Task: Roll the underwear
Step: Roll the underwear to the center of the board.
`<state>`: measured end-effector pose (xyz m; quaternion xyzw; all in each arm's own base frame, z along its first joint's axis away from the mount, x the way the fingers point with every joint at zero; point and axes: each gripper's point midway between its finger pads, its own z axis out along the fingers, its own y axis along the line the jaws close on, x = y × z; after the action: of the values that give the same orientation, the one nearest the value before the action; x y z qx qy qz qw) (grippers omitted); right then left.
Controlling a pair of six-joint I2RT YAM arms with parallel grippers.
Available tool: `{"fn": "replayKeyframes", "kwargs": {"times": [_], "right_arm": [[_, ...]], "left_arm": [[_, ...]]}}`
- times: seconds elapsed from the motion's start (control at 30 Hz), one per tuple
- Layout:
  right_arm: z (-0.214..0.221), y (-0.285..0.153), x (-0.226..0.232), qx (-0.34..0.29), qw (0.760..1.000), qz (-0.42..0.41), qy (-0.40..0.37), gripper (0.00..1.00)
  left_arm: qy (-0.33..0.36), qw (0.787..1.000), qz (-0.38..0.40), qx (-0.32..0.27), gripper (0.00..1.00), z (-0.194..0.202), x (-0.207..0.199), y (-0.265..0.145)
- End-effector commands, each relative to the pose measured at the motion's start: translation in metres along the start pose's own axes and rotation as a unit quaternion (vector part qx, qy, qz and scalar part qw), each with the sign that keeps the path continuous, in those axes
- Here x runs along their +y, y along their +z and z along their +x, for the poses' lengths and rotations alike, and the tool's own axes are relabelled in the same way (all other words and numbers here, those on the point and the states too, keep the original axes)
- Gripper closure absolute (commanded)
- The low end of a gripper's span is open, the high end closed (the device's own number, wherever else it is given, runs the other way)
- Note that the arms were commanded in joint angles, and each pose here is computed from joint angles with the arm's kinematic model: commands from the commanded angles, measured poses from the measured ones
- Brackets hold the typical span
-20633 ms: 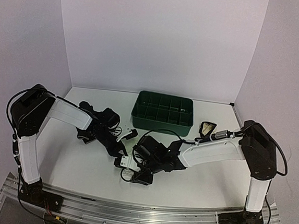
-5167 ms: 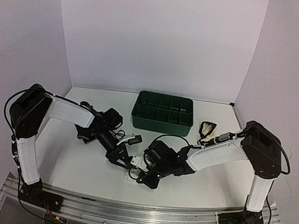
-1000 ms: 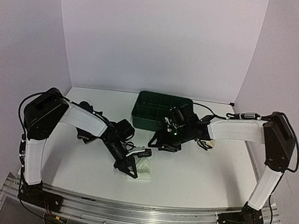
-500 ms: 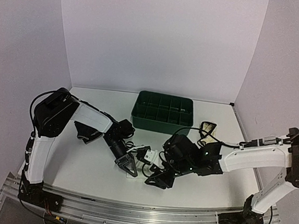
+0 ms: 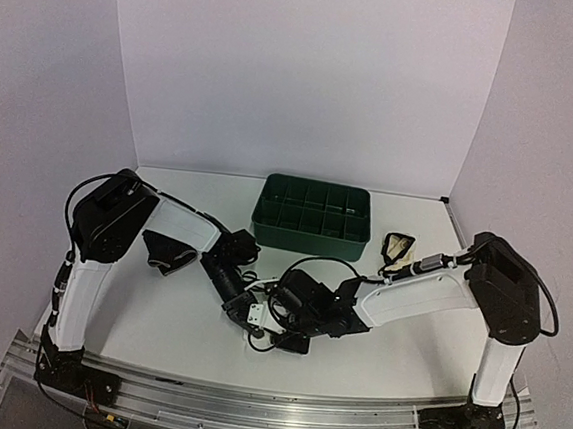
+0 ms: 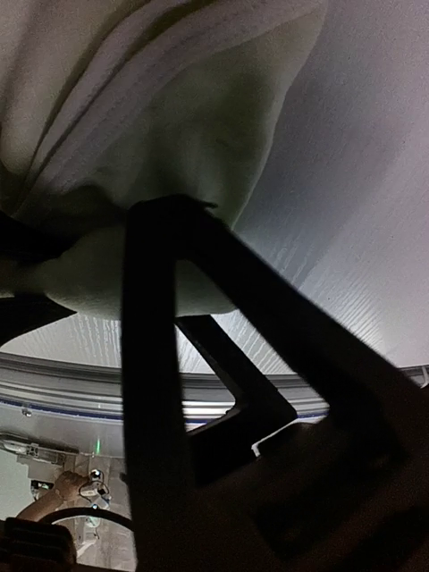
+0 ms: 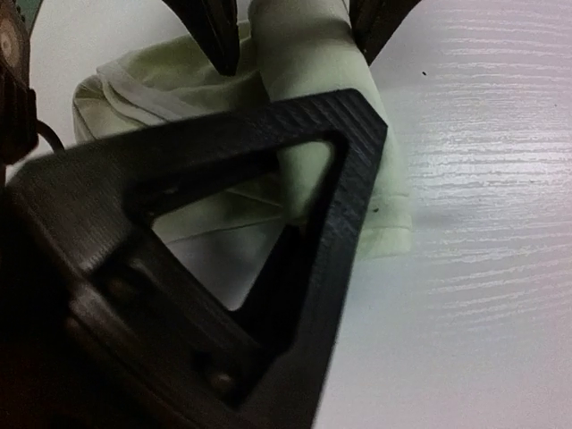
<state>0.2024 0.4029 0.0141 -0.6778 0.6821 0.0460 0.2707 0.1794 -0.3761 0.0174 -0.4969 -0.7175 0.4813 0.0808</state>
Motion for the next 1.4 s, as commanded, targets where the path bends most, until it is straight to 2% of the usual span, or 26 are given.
{"fn": "replayKeyframes", "kwargs": {"times": [0.0, 0.07, 0.1, 0.2, 0.23, 0.33, 0.43, 0.53, 0.63, 0.7, 0.83, 0.97, 1.0, 1.2, 1.37], "right_arm": [[-0.006, 0.009, -0.005, 0.000, 1.000, 0.009, 0.011, 0.81], [-0.002, 0.010, -0.001, 0.005, 1.000, 0.002, 0.019, 0.94], [0.000, 0.009, 0.003, 0.005, 1.000, -0.007, 0.026, 0.98], [0.004, 0.003, 0.018, 0.016, 0.997, -0.049, 0.057, 1.00], [0.008, 0.002, 0.024, 0.027, 0.995, -0.067, 0.070, 1.00], [0.018, 0.000, 0.045, 0.054, 0.985, -0.120, 0.115, 1.00], [0.026, 0.003, 0.066, 0.071, 0.969, -0.175, 0.161, 1.00], [0.034, 0.010, 0.072, 0.089, 0.956, -0.193, 0.202, 1.00], [0.038, 0.015, 0.069, 0.098, 0.940, -0.209, 0.250, 1.00], [0.041, 0.017, 0.067, 0.102, 0.924, -0.227, 0.290, 1.00], [0.053, 0.022, 0.067, 0.120, 0.877, -0.269, 0.380, 1.00], [0.062, 0.026, 0.069, 0.140, 0.829, -0.304, 0.449, 1.00], [0.062, 0.027, 0.067, 0.139, 0.822, -0.311, 0.457, 1.00], [0.058, 0.029, 0.062, 0.137, 0.803, -0.325, 0.480, 1.00], [0.056, 0.029, 0.058, 0.135, 0.799, -0.325, 0.488, 1.00]], "left_arm": [[-0.017, 0.999, -0.034, 0.034, 1.00, 0.021, 0.025, 0.008], [-0.019, 0.999, -0.031, 0.029, 0.99, 0.019, 0.024, 0.007], [-0.020, 0.999, -0.031, 0.027, 0.96, 0.018, 0.024, 0.005], [-0.023, 0.999, -0.042, 0.006, 0.66, 0.008, 0.024, -0.008], [-0.019, 0.999, -0.046, -0.005, 0.58, 0.005, 0.022, -0.015], [0.010, 0.997, -0.066, -0.041, 0.46, -0.006, 0.013, -0.041], [0.045, 0.992, -0.092, -0.077, 0.43, -0.011, 0.005, -0.071], [0.090, 0.984, -0.127, -0.087, 0.43, -0.004, -0.003, -0.094], [0.166, 0.970, -0.163, -0.077, 0.44, 0.008, -0.013, -0.104], [0.239, 0.951, -0.180, -0.077, 0.44, 0.011, -0.025, -0.108], [0.401, 0.882, -0.241, -0.060, 0.41, 0.009, -0.039, -0.100], [0.539, 0.784, -0.308, -0.011, 0.37, 0.000, -0.042, -0.071], [0.549, 0.776, -0.310, -0.009, 0.35, -0.003, -0.041, -0.065], [0.573, 0.753, -0.322, 0.020, 0.32, -0.017, -0.019, -0.043], [0.539, 0.771, -0.332, 0.063, 0.37, -0.010, 0.010, -0.028]]}}
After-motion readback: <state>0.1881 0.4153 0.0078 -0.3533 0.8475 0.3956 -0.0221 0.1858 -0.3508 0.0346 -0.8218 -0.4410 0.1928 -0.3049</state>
